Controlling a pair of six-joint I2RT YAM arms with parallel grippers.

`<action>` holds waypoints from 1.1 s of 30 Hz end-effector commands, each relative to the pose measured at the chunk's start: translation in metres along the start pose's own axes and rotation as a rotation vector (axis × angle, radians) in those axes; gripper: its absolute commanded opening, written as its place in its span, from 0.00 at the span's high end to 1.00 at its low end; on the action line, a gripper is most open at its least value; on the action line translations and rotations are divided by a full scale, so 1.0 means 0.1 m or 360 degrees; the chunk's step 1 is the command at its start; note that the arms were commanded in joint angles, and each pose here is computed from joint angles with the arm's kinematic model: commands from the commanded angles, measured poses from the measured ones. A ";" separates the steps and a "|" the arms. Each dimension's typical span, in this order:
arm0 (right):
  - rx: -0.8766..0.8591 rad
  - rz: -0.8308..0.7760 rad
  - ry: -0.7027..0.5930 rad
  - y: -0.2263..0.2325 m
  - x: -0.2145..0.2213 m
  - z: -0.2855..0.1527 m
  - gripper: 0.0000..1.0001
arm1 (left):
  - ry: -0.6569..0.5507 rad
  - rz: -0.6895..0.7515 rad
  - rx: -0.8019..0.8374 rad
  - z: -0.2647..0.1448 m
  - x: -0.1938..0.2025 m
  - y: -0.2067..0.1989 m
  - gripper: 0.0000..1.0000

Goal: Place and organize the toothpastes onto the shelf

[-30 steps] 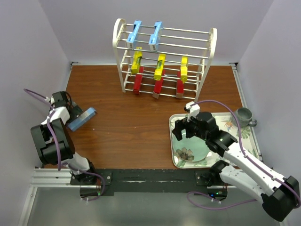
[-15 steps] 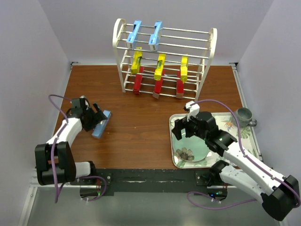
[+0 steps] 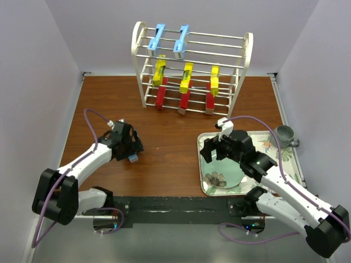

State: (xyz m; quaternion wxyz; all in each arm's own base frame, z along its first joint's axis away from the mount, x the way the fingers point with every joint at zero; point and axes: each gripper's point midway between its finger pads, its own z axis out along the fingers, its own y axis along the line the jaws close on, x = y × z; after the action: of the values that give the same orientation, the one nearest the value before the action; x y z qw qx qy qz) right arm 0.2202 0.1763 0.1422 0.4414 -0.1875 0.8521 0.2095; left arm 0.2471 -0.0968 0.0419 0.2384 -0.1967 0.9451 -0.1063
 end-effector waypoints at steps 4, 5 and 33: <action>-0.0080 0.0032 -0.0068 0.11 -0.11 -0.04 0.02 | -0.0263 -0.0127 -0.0393 -0.01 0.06 0.16 0.19; -0.0080 0.0032 -0.0068 0.11 -0.11 -0.05 0.02 | -0.0270 -0.0110 -0.0406 -0.01 0.10 0.14 0.22; -0.0113 0.0090 -0.0112 0.14 -0.09 -0.15 0.02 | -0.0473 0.0000 0.0017 -0.26 0.00 -0.29 0.81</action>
State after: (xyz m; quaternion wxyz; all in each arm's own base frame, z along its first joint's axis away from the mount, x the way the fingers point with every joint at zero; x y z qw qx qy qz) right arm 0.2092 0.1753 0.1532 0.4507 -0.1721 0.8435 0.2360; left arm 0.2270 -0.1100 0.0452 0.3203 -0.2347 0.9171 -0.0337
